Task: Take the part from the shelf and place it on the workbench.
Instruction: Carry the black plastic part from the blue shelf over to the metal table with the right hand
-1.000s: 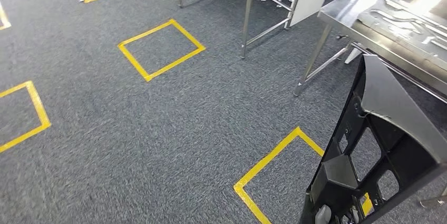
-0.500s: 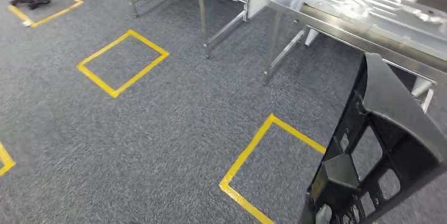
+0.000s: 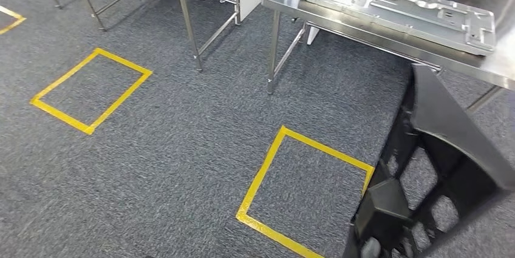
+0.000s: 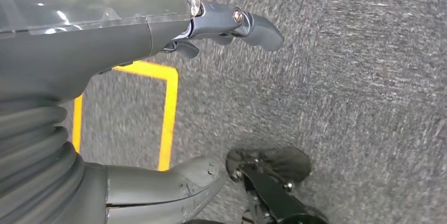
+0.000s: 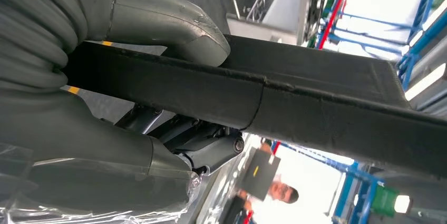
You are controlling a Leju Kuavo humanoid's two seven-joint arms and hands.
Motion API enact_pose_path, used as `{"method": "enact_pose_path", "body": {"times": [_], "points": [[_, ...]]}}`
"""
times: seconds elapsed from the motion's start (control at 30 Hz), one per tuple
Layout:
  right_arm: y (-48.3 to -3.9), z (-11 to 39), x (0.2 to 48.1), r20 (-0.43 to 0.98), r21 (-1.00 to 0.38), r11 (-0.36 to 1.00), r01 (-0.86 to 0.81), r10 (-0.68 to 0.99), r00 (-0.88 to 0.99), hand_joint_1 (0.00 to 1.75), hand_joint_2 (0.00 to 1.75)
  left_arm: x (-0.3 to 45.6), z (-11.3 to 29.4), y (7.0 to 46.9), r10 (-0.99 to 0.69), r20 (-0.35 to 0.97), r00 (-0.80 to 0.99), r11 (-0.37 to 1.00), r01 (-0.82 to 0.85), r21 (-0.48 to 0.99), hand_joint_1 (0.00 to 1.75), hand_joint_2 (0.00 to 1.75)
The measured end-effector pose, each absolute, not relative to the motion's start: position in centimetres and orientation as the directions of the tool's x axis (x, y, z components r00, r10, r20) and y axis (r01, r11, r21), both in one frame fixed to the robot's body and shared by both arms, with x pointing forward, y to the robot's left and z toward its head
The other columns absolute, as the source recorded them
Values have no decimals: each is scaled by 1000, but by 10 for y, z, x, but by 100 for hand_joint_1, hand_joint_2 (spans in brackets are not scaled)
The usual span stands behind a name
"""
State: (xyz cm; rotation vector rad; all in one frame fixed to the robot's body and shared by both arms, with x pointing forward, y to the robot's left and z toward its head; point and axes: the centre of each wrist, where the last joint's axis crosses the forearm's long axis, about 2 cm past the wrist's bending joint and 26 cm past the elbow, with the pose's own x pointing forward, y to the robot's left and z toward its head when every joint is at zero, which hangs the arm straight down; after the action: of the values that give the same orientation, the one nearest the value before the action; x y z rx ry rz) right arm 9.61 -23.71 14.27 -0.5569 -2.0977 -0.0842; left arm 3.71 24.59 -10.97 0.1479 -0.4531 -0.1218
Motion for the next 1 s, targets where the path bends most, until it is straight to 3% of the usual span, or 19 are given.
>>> {"method": "enact_pose_path", "body": {"times": [1.0], "points": [[-241, 141, 96, 826, -179, 868, 464, 389, -408, 175, 175, 38, -110, 246, -124, 438, 891, 987, 67, 144, 0, 175]]}}
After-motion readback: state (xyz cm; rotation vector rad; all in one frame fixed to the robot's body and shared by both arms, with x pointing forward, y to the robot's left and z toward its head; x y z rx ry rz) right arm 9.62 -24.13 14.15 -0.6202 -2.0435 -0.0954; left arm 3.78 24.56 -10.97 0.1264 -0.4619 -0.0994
